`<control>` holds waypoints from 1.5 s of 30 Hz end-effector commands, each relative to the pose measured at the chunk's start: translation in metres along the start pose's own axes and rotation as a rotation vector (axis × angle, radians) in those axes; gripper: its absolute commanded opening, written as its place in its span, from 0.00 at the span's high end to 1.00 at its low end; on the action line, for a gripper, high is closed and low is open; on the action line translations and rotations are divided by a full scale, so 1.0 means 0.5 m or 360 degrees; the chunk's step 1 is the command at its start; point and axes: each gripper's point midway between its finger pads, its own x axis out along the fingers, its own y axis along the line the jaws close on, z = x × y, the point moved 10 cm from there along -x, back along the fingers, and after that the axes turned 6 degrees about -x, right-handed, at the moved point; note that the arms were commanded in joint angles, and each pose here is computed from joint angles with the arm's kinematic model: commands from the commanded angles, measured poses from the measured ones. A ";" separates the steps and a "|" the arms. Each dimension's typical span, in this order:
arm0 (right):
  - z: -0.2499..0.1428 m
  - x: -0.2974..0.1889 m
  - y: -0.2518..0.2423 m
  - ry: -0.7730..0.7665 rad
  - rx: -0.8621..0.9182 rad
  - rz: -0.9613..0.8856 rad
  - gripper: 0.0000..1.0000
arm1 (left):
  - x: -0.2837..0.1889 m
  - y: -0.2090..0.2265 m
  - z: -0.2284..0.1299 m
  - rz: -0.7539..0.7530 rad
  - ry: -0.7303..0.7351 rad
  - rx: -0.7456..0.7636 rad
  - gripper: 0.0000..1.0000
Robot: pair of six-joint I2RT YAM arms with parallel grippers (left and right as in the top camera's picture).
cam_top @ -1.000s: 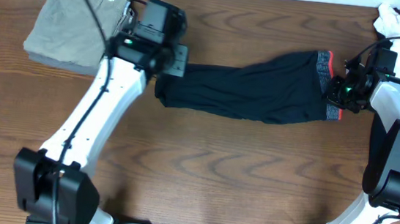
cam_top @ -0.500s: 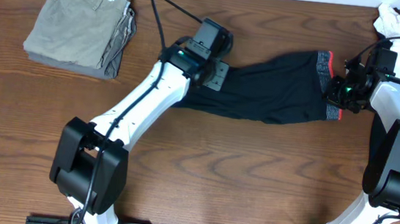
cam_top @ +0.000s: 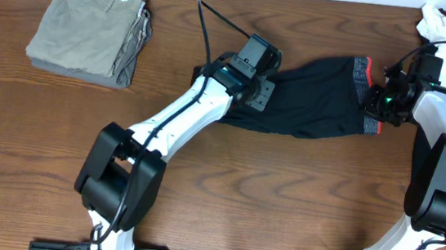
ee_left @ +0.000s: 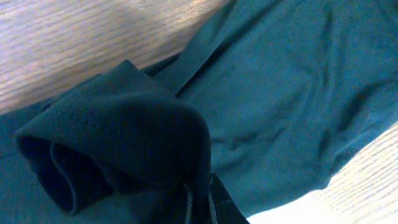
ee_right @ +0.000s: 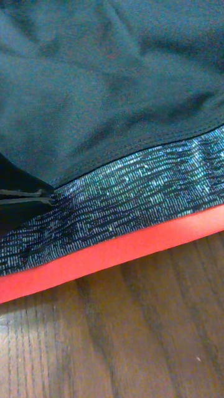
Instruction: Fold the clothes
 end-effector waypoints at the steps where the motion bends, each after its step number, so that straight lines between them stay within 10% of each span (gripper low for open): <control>1: 0.004 0.002 0.005 0.0001 -0.0035 0.0018 0.99 | 0.014 -0.013 -0.008 -0.0022 0.0011 0.0009 0.94; 26: 0.002 0.002 0.005 0.0013 -0.0031 0.0019 0.99 | 0.020 -0.047 0.007 -0.0095 -0.0110 0.0022 0.89; 29: 0.001 0.002 0.005 0.0017 -0.0035 0.0019 0.99 | 0.023 -0.051 0.004 -0.0097 -0.0102 0.0029 0.12; 30: 0.001 0.002 0.005 0.0017 -0.0035 0.0019 0.99 | 0.023 -0.051 0.004 -0.0098 -0.0101 0.0030 0.02; 45: 0.002 -0.005 0.002 0.0018 -0.0032 0.0017 0.98 | -0.025 -0.015 0.024 -0.0035 -0.0107 -0.0011 0.02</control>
